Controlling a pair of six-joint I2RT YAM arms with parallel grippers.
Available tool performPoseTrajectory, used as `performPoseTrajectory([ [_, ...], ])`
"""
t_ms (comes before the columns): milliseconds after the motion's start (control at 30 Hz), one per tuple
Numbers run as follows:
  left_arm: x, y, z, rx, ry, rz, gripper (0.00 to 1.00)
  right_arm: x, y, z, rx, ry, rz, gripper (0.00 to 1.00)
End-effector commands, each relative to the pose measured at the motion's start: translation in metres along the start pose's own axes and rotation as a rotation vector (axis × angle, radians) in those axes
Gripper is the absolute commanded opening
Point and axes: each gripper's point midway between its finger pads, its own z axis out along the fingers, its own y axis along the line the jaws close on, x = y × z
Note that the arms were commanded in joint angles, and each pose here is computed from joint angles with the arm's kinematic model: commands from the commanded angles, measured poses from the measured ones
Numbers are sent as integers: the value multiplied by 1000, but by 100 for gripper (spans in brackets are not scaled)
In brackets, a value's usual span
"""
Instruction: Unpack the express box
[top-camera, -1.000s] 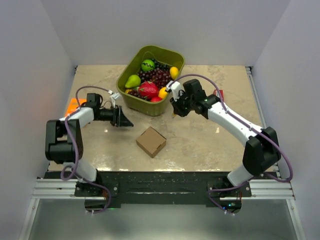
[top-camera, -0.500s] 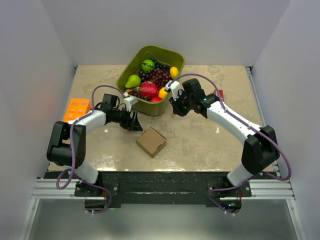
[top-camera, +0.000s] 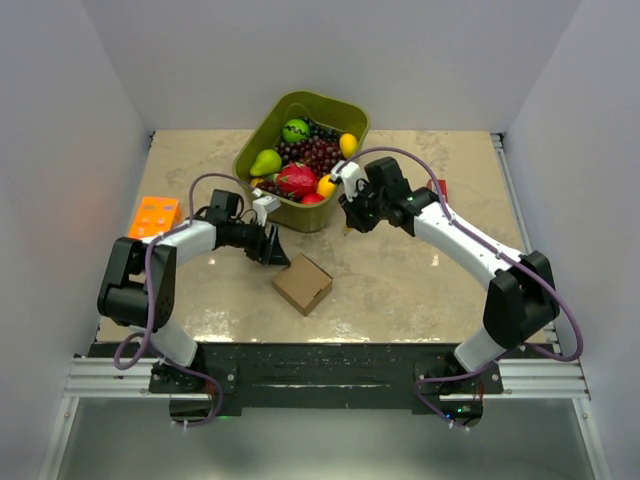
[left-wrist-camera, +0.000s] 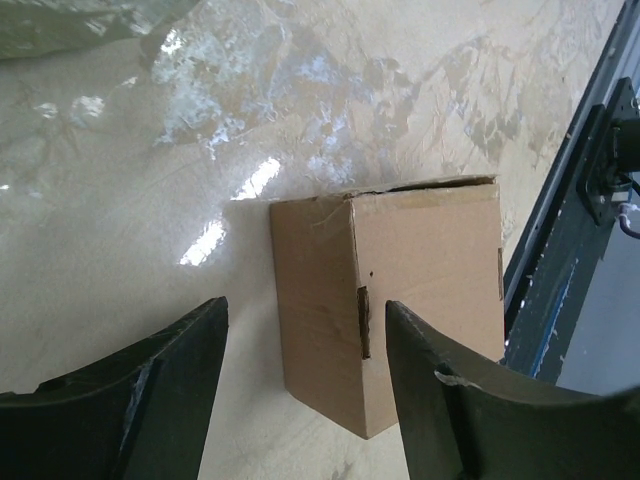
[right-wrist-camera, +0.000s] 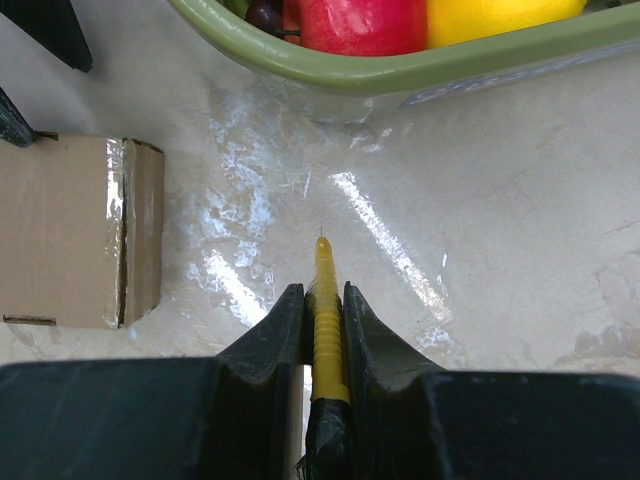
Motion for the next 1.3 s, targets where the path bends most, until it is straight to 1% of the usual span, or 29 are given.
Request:
performPoseTrajectory([
  [0, 7, -8, 8, 52, 25, 14, 67, -11, -4, -10, 20, -43, 5, 0],
  [100, 11, 2, 10, -3, 40, -1, 60, -10, -3, -8, 15, -38, 7, 0],
  [133, 14, 5, 10, -15, 50, -6, 54, -10, -4, -7, 15, -38, 10, 0],
  [200, 17, 7, 10, -12, 64, 11, 45, -9, -3, -6, 11, -35, 12, 0],
  [233, 23, 7, 10, 6, 79, -13, 37, -9, -3, -6, 11, -35, 12, 0],
  [300, 27, 2, 11, 55, 87, -20, 27, -9, -4, -6, 15, -34, 13, 0],
  [333, 33, 3, 12, 67, 104, -39, 19, -9, -5, -6, 19, -31, 13, 0],
  [400, 37, 1, 11, 96, 105, -61, 11, -8, -5, -5, 20, -26, 12, 0],
  [433, 36, 8, 8, 88, 82, -97, 0, -7, -6, -5, 22, -24, 13, 0],
  [500, 38, 15, 2, 93, 55, -142, 0, -7, -6, -4, 24, -21, 12, 0],
  [533, 39, 26, -5, 83, 30, -193, 0, -8, -6, -4, 25, -23, 9, 0],
  [567, 38, 25, -9, 116, 6, -233, 0, -8, -6, -4, 25, -23, 9, 0],
  [600, 36, 35, -16, 126, -40, -279, 0, -8, -7, -3, 25, -20, 10, 0],
  [633, 40, 39, -18, 149, -53, -347, 0, -7, -7, -3, 27, -20, 11, 0],
  [667, 40, 38, -21, 185, -68, -363, 0, -8, -7, -2, 26, -20, 12, 0],
  [700, 40, 37, -24, 197, -52, -383, 0, -9, -8, -2, 26, -23, 12, 0],
  [733, 44, 39, -22, 209, -30, -389, 0, -9, -8, -1, 26, -22, 12, 0],
  [767, 43, 38, -22, 233, -33, -357, 0, -10, -8, -1, 27, -25, 11, 0],
  [800, 40, 40, -22, 238, -29, -363, 0, -9, -9, 0, 29, -21, 11, 0],
  [1033, 33, 51, -21, 210, -41, -334, 1, -12, -10, 0, 32, -26, 9, 0],
  [1133, 35, 57, -24, 162, -34, -339, 10, -12, -9, 0, 31, -25, 9, 0],
  [1167, 37, 63, -26, 120, -24, -333, 13, -11, -10, 1, 29, -22, 9, 0],
  [1233, 35, 70, -36, 68, -33, -310, 26, -9, -9, 1, 29, -21, 12, 0],
  [1267, 36, 78, -40, 9, -22, -292, 32, -11, -8, 0, 27, -24, 12, 0],
])
